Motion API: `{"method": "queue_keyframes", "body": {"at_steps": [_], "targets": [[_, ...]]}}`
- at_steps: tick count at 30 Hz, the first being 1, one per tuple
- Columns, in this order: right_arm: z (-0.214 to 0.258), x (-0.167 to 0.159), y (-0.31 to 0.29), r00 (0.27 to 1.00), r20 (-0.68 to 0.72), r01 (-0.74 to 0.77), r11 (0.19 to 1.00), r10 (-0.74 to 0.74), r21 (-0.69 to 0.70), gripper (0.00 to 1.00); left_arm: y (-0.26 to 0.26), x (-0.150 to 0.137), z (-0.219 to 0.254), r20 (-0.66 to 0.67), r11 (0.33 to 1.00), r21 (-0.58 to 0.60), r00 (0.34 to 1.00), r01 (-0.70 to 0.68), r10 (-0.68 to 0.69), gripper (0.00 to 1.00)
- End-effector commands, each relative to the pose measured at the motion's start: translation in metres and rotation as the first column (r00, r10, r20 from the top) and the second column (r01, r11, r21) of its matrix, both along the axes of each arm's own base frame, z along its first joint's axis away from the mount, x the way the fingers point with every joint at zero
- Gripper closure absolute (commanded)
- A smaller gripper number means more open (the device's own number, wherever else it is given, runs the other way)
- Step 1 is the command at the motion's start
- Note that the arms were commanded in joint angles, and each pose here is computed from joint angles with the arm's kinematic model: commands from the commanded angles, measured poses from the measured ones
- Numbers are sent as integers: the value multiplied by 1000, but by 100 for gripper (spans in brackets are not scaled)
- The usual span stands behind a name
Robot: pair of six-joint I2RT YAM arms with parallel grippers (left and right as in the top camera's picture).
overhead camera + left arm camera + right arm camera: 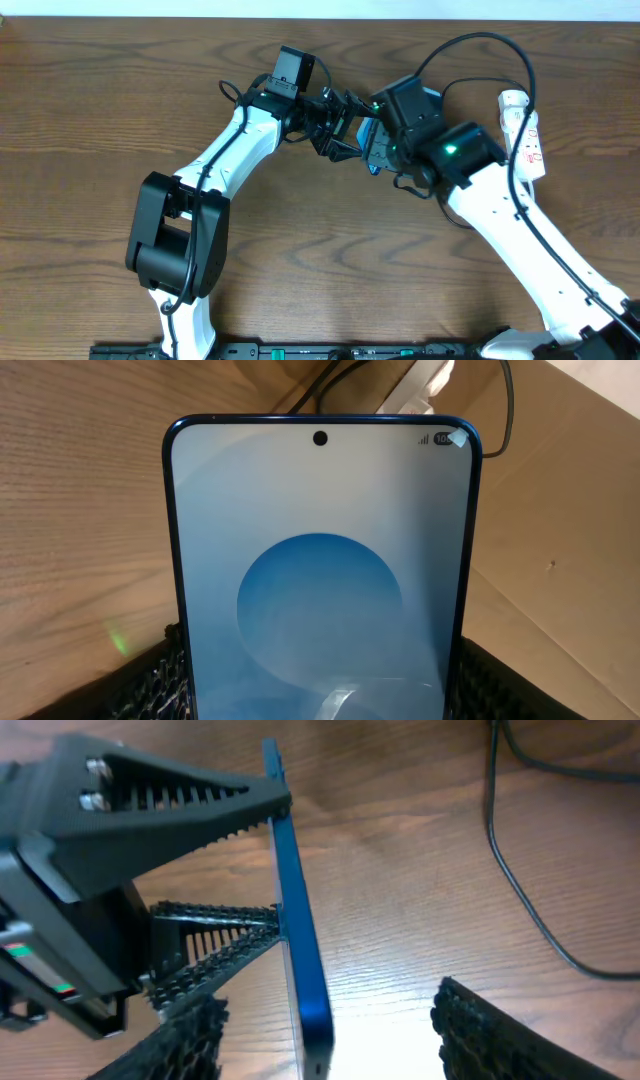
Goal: Plug charger to phone and switch on socket
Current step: 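Reach the right gripper to the phone and grasp its edge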
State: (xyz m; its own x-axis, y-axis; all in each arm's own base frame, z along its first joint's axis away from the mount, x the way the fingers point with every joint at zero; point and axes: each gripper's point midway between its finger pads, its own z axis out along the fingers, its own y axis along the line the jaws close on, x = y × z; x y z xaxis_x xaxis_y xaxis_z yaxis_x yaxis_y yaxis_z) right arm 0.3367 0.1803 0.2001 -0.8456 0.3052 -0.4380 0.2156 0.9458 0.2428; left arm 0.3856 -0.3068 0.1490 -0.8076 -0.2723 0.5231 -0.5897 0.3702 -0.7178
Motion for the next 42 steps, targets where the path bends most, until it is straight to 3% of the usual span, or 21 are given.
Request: {"method": "queue_keyframes", "body": {"at_steps": [1, 15, 42], "targets": [[-1, 7, 0, 999, 31, 22, 999, -21, -50, 44, -1, -4, 19, 34, 999, -45, 999, 28, -27, 31], [-26, 25, 13, 997, 75, 33, 986, -21, -163, 60, -2, -7, 22, 27, 997, -63, 999, 43, -41, 31], [-31, 32, 28, 996, 89, 16, 991, -4, -130, 98, -2, -7, 22, 28, 997, -64, 999, 44, -42, 31]]}}
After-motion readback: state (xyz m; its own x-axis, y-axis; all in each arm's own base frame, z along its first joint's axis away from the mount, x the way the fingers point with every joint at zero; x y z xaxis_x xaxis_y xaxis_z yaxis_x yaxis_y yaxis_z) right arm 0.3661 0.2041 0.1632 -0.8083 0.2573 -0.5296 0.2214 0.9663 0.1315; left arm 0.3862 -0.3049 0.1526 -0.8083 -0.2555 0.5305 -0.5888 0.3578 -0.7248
